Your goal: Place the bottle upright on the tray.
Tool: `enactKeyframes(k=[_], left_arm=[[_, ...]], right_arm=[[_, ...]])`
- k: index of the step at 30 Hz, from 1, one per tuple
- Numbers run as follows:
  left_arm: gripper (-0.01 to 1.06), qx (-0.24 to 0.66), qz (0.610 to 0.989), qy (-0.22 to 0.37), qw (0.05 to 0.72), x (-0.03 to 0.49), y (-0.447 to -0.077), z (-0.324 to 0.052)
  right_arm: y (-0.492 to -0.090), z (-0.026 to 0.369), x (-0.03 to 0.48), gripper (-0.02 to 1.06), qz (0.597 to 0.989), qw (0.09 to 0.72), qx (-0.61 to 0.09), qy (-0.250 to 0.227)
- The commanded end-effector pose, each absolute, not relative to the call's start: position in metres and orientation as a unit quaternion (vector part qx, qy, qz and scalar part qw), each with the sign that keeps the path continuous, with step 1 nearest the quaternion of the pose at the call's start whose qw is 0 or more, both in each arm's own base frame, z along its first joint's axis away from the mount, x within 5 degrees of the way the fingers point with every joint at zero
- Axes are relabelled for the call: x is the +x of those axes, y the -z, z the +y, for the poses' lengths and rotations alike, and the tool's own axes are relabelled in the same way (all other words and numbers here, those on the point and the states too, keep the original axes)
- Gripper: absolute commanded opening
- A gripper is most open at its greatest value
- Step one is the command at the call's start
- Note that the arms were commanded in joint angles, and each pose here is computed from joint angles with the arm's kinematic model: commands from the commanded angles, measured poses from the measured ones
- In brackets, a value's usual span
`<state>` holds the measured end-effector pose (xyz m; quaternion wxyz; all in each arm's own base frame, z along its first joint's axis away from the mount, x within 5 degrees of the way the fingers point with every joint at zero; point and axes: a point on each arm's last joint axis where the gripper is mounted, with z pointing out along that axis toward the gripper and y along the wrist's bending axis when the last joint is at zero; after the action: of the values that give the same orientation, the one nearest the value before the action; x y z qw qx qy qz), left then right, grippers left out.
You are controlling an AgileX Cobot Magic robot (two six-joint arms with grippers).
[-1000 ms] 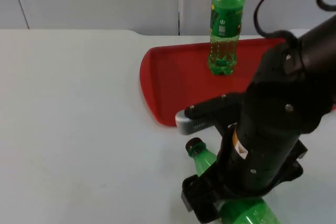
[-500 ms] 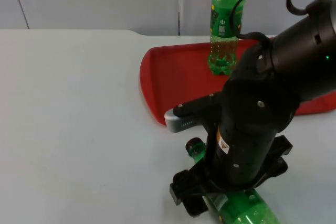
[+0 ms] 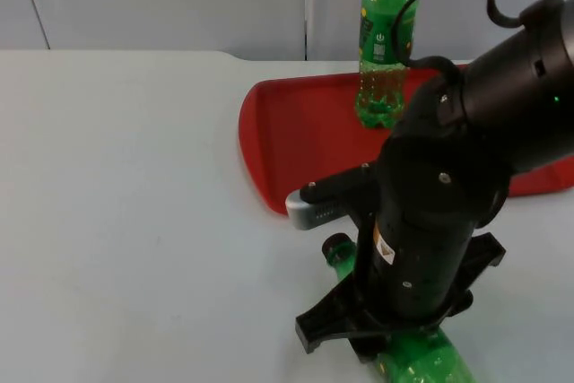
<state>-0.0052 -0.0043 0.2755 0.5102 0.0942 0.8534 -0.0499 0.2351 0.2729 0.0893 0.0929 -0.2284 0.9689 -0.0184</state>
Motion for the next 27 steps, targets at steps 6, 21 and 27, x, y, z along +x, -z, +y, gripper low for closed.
enactKeyframes(k=[6,21,27], left_arm=[[1.05,0.097,0.852,0.054,0.511,-0.006,-0.275,-0.005],[1.05,0.097,0.852,0.054,0.511,-0.006,-0.275,-0.005],[1.05,0.097,0.852,0.054,0.511,-0.006,-0.275,-0.005]], right_arm=[[-0.091,0.271,0.237,0.00,0.965,0.091,-0.246,0.025],[-0.162,0.276,0.239,0.00,0.935,0.193,-0.294,-0.046],[-0.237,0.271,0.235,0.00,0.887,0.318,-0.317,-0.107]])
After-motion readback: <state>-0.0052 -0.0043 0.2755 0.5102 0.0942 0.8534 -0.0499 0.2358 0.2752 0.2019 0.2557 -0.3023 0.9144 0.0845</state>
